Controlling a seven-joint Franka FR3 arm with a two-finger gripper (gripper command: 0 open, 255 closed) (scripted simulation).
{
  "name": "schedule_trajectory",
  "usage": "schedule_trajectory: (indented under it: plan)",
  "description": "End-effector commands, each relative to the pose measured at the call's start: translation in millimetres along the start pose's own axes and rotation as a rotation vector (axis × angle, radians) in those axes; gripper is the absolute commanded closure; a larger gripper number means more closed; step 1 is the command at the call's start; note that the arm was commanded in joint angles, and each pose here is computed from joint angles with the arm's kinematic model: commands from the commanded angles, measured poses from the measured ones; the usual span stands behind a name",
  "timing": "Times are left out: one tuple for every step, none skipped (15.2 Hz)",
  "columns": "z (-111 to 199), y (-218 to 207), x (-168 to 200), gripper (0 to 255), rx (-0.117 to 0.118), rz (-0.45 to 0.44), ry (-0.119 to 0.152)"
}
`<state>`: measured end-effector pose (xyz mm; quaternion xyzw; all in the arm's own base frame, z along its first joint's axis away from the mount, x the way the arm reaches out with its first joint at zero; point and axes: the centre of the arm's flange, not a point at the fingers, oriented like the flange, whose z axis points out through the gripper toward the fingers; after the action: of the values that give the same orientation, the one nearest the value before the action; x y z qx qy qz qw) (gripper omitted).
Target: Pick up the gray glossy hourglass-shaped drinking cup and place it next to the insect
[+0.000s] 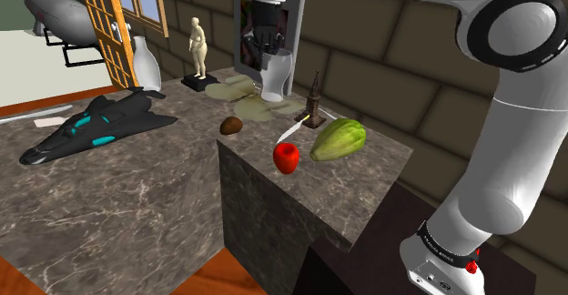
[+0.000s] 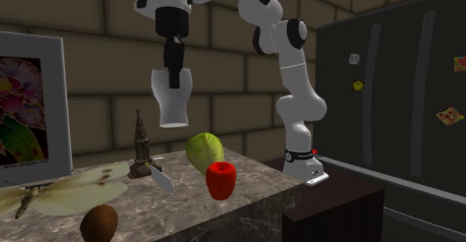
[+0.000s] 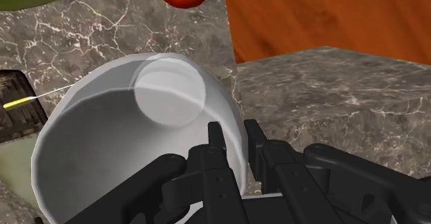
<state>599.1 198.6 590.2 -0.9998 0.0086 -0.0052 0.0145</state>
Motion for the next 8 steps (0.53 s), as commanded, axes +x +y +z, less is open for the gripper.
schedule_trajectory:
  plan:
    - [1.5,-9.8,26.3,255,0.000,0.002,0.001]
    - [1.7,-13.9,38.8,255,0.000,0.002,0.001]
    - [1.8,-16.5,46.7,255,0.000,0.002,0.001]
    - [7.1,-16.3,46.6,255,0.000,0.002,0.001]
    - [12.4,-16.2,46.6,255,0.000,0.002,0.001]
    - [17.6,-16.0,46.5,255,0.000,0.002,0.001]
    - [22.9,-15.9,46.5,255,0.000,0.002,0.001]
    - [28.2,-15.7,46.4,255,0.000,0.002,0.001]
